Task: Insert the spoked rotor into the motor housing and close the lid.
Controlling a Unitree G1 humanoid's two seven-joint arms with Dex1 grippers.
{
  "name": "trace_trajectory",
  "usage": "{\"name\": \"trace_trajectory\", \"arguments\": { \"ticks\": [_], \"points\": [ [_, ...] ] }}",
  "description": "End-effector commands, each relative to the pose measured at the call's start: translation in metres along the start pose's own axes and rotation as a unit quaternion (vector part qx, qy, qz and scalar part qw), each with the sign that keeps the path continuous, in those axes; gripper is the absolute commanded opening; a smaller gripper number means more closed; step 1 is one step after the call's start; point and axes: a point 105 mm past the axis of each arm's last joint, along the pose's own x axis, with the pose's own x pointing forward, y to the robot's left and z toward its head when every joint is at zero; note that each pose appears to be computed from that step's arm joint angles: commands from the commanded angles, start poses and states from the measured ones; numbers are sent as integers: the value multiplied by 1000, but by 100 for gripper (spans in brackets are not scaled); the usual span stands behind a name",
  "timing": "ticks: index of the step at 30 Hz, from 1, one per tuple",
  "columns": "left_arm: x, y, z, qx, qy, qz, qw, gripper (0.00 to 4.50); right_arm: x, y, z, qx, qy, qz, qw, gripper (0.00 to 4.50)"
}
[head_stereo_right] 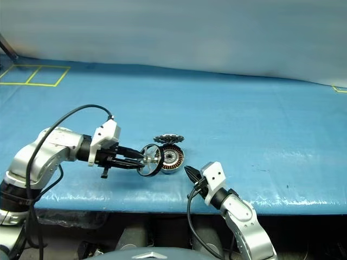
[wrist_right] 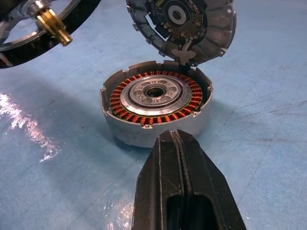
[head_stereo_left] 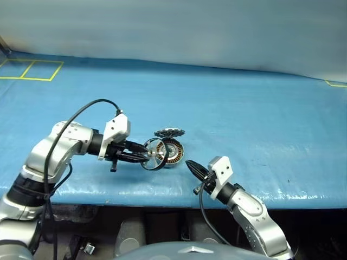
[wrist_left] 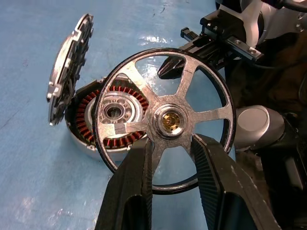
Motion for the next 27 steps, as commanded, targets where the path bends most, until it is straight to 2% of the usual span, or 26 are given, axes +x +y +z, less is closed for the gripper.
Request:
{"name": "trace_trajectory", "arguments": {
  "ticks": [1, 8, 16, 27],
  "points": [
    [8, 5, 12, 20, -2, 1, 1000, 109, 0, 1, 7, -9, -20, -6, 1000, 0],
    [28, 19, 21, 33, -2, 12, 999, 109, 2, 2, 5, -7, -19, -14, 1000, 0],
    [36, 31, 12, 28, 22, 39, 999, 109, 3, -1, 5, -7, -21, -21, 1000, 0],
    [44, 34, 2, 24, 39, 38, 998, 109, 5, -4, 7, -11, -22, -25, 999, 0]
  ]
}}
